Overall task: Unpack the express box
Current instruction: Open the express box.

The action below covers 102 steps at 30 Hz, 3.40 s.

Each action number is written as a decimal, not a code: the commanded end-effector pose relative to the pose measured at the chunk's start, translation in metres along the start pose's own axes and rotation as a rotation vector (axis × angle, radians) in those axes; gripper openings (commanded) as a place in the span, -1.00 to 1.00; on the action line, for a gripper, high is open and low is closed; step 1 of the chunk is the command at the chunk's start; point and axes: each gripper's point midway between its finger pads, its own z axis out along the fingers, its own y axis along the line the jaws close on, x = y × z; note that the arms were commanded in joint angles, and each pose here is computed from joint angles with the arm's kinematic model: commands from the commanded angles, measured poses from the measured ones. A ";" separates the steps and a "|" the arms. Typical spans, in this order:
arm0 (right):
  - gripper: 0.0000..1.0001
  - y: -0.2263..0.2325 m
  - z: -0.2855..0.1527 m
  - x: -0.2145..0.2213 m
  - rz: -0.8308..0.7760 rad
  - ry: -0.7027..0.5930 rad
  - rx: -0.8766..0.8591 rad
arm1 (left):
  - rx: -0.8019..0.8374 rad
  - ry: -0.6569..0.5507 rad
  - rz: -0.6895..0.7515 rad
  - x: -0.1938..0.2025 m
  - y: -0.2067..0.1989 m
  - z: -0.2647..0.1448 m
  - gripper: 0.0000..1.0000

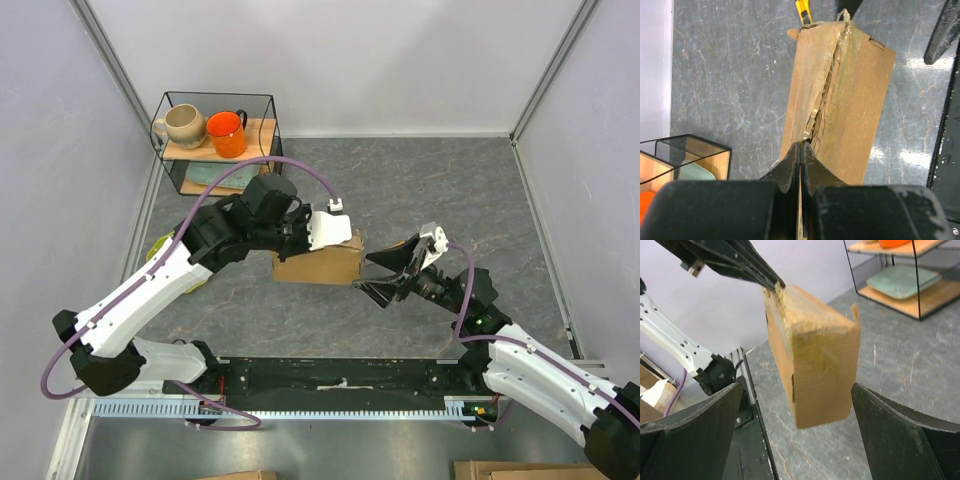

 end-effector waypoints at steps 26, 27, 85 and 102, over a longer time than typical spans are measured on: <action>-0.56 0.050 0.048 -0.045 -0.025 -0.151 -0.265 | 0.110 -0.166 -0.093 -0.038 -0.024 -0.038 -0.96; -0.69 0.052 0.048 -0.047 -0.025 -0.153 -0.269 | 0.118 -0.165 -0.099 -0.038 -0.026 -0.036 -0.88; -1.00 0.069 0.061 -0.008 -0.035 0.042 -0.267 | 0.044 -0.040 -0.019 -0.022 -0.010 -0.005 0.99; -1.00 0.090 0.061 -0.021 -0.051 0.033 -0.317 | -0.217 0.176 0.011 0.021 0.035 0.011 0.74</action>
